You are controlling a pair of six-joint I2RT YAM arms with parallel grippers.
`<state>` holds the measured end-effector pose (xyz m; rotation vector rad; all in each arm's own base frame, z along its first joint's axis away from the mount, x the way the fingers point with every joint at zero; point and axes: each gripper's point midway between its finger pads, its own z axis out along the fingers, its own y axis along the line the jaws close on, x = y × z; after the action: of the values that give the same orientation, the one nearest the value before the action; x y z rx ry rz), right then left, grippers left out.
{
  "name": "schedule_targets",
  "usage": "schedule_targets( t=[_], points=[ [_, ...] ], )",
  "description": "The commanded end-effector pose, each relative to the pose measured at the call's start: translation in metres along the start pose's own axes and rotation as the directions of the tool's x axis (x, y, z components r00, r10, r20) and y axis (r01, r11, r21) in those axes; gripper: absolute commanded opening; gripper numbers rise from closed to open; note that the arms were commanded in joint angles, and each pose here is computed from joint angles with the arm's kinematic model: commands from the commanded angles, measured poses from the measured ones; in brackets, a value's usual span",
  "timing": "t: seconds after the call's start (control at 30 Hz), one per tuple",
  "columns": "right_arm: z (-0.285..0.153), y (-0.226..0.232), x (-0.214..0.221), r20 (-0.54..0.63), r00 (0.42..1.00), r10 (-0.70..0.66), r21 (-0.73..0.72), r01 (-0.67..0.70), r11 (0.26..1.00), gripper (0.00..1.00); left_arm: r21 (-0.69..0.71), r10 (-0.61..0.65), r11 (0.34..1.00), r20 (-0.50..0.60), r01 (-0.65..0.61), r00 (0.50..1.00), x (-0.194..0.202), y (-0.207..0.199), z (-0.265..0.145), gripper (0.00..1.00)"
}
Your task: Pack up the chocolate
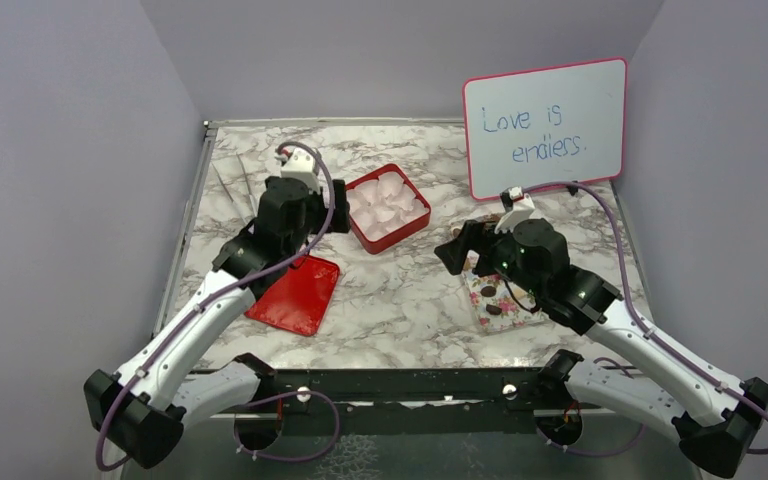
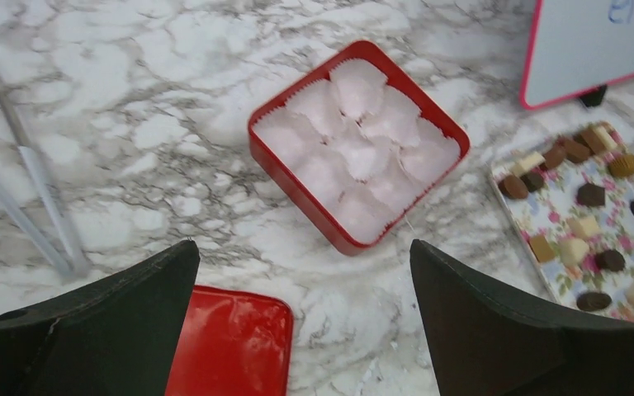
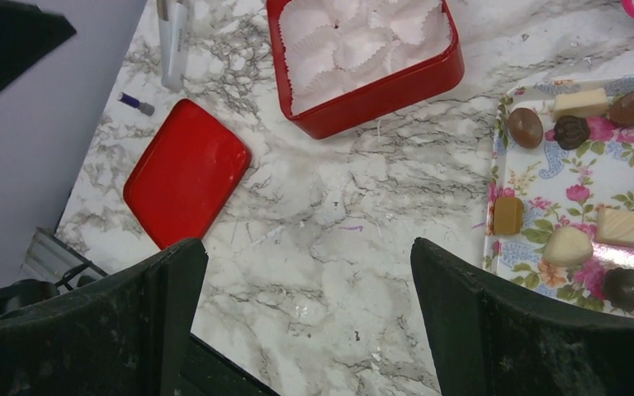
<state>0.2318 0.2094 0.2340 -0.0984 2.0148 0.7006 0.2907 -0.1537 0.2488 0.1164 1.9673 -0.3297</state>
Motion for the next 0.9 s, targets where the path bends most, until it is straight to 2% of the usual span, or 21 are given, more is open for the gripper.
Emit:
schedule_targets(
  t=[0.0, 0.13, 0.27, 0.37, 0.43, 0.5, 0.63, 0.87],
  points=[
    [-0.003, 0.005, 0.003, 0.001, 1.000, 0.004, -0.044, -0.004, 0.999, 1.00, -0.166, 0.055, 0.985, 0.001, -0.054, 0.999, -0.039, 0.039, 0.022, 0.98],
    [-0.007, 0.008, 0.004, -0.006, 1.000, 0.005, -0.064, -0.006, 0.998, 1.00, -0.253, 0.043, 0.966, -0.041, -0.052, 0.998, -0.049, 0.075, 0.043, 0.97],
    [-0.009, 0.009, 0.006, -0.006, 1.000, 0.009, -0.078, -0.009, 0.997, 1.00, -0.323, -0.035, 0.946, -0.073, 0.009, 0.997, -0.050, 0.120, 0.061, 0.96],
    [-0.010, 0.010, 0.008, -0.013, 1.000, 0.008, -0.089, -0.009, 0.996, 1.00, -0.433, -0.073, 0.901, -0.094, 0.026, 0.993, -0.045, 0.161, 0.071, 0.95],
    [-0.010, 0.011, 0.007, -0.011, 1.000, 0.006, -0.096, -0.007, 0.995, 1.00, -0.483, -0.110, 0.875, -0.115, 0.041, 0.987, -0.037, 0.188, 0.079, 0.86],
    [-0.011, 0.012, 0.008, -0.013, 1.000, -0.003, -0.104, 0.002, 0.995, 1.00, -0.518, -0.168, 0.852, -0.129, 0.078, 0.977, -0.029, 0.213, 0.090, 0.82],
    [-0.014, 0.009, 0.010, -0.013, 1.000, -0.013, -0.096, 0.012, 0.995, 1.00, -0.591, -0.265, 0.796, -0.142, 0.133, 0.954, -0.010, 0.254, 0.105, 0.81],
    [-0.024, 0.010, 0.005, 0.021, 1.000, -0.002, -0.117, 0.005, 0.993, 1.00, -0.648, -0.375, 0.744, -0.199, 0.166, 0.906, 0.041, 0.291, 0.131, 0.79]
  ],
)
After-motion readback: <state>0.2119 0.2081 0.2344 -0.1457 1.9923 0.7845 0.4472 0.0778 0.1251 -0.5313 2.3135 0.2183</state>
